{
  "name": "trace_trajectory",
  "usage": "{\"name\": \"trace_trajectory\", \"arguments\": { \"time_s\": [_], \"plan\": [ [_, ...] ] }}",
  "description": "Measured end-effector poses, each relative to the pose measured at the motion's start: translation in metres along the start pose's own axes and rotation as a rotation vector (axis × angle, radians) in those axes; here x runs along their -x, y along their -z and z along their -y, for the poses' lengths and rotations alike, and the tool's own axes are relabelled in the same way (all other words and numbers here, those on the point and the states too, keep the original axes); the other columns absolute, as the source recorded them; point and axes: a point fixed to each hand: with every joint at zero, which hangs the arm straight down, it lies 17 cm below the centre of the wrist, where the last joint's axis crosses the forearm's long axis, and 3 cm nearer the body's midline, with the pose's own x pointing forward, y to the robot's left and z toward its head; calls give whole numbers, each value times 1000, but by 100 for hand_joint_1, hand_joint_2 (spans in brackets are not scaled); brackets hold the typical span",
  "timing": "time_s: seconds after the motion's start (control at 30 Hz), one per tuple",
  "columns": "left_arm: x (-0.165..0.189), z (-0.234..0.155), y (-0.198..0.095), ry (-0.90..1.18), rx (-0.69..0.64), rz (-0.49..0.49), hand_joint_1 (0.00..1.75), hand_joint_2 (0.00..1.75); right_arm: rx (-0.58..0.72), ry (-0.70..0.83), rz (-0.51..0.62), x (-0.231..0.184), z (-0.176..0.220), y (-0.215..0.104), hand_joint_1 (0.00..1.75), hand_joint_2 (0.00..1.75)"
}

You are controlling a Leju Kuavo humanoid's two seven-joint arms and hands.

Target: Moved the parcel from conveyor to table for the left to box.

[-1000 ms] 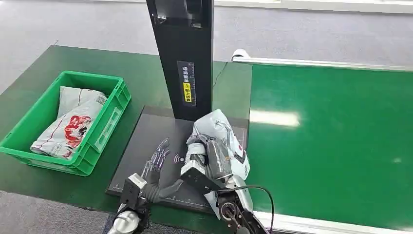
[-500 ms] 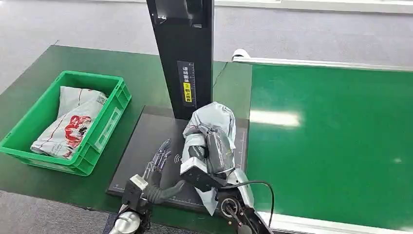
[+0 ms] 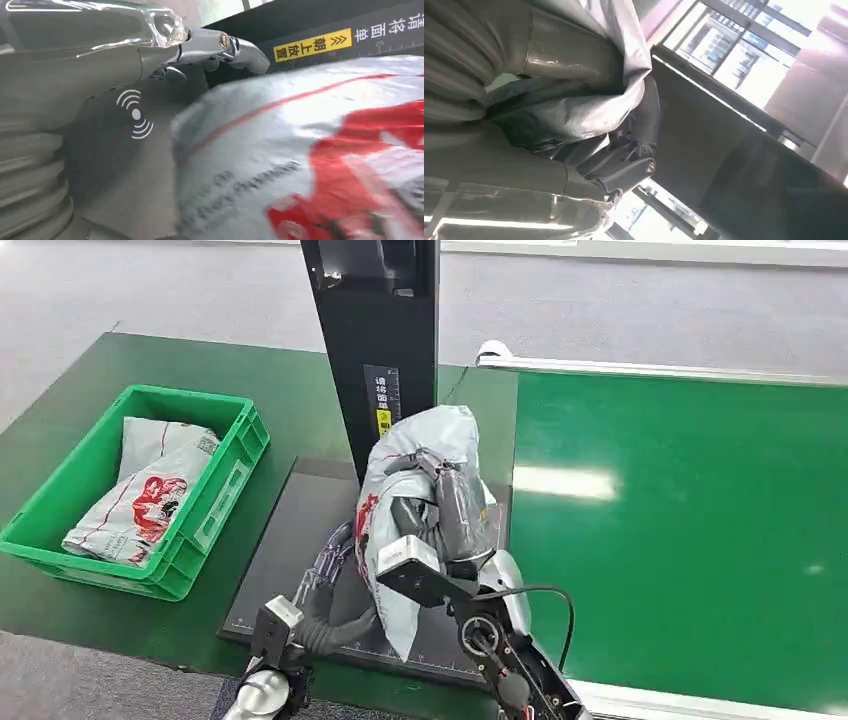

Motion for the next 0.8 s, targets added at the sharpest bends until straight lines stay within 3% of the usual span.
{"name": "trace_trajectory", "arguments": {
  "time_s": [0.13,0.27,0.57,0.8],
  "plan": [
    [-1,3,2,-1,9,2,0,175,11,-21,19,-9,8,11,175,175],
    [-2,3,9,1,8,4,0,175,-28,0,-26,1,-5,2,175,175],
    [8,-8,4,16,-16,-31,0,175,-253,47,-296,82,-101,-106,175,175],
    [15,-12,-2,22,-21,-58,0,175,-316,60,-394,105,-124,-140,175,175]
  ]
}}
